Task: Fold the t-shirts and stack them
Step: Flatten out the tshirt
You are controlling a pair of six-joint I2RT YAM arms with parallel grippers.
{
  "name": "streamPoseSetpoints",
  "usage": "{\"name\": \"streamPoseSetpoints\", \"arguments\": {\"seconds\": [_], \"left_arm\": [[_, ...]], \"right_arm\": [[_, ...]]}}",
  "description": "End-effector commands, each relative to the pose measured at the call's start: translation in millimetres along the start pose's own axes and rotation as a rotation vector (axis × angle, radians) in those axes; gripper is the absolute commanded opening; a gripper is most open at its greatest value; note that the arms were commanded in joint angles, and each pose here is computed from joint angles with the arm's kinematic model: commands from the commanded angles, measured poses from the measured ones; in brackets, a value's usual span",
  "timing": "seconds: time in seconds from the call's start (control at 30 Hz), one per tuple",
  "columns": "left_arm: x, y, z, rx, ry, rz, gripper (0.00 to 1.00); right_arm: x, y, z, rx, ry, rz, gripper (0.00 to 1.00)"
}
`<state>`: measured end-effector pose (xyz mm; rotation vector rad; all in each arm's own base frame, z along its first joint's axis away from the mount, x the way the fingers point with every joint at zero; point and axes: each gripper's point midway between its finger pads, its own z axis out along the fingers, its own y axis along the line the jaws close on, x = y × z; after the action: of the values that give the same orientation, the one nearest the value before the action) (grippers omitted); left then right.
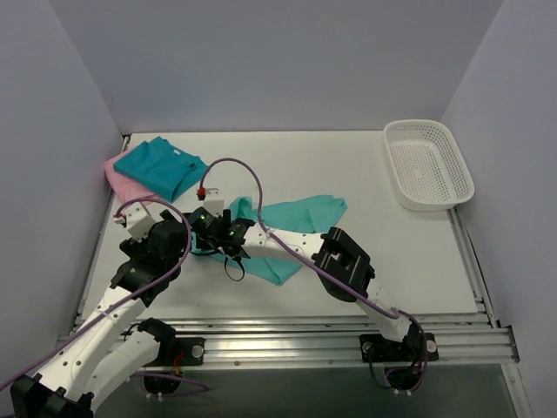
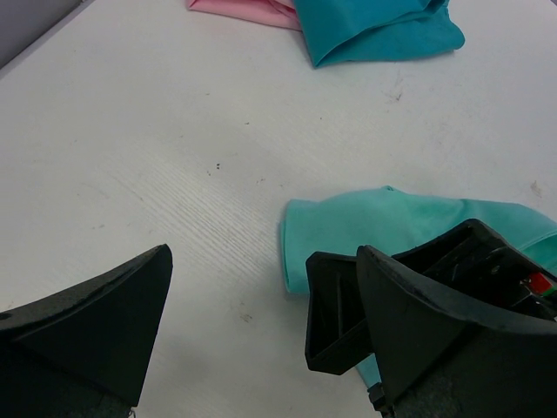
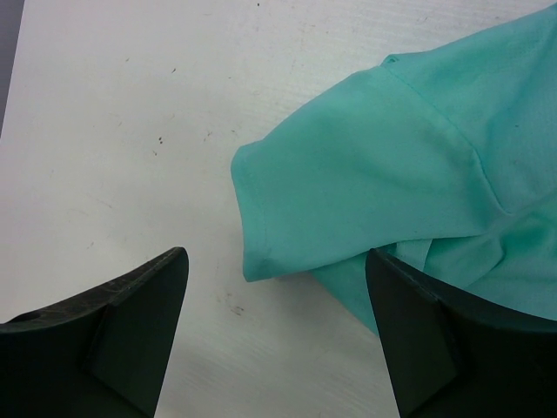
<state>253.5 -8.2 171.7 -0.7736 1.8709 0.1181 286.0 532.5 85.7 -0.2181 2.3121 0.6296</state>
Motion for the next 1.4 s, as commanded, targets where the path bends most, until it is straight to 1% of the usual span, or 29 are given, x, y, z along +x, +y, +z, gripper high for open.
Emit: {"name": "streamPoseSetpoints", "arguments": {"seconds": [0.0,0.27,0.6,0.93,1.2,1.37], "left_arm": [[-8,-10,-4,0.048,-0.012,-0.058,0.96],[-8,-10,-5,0.054,-0.014,-0.065,0.96],[-7,-10,-4,0.056,-0.011,-0.064,0.96],[-6,-10,-2,0.045,-0.014,-0.055,0.96],[-4,-10,0,0.045,-0.013,-0.051,0.96],[-3,-11,1,0.045,-0.013,-0.048,0.96]], "right_arm": [[21,24,-11,-0.050,0.024,-0.002,0.78],[43,13,-9,-0.020,0.047,0.016,0.78],[50,3,8,-0.009,0.059,0.024,0.77],[28,-9,24,0.003,0.041,0.043,0.77],[14,-45,52,0.055,0.044,0.086,0.75],[-2,-53,60,0.050,0.017,0.107,0.73]]}}
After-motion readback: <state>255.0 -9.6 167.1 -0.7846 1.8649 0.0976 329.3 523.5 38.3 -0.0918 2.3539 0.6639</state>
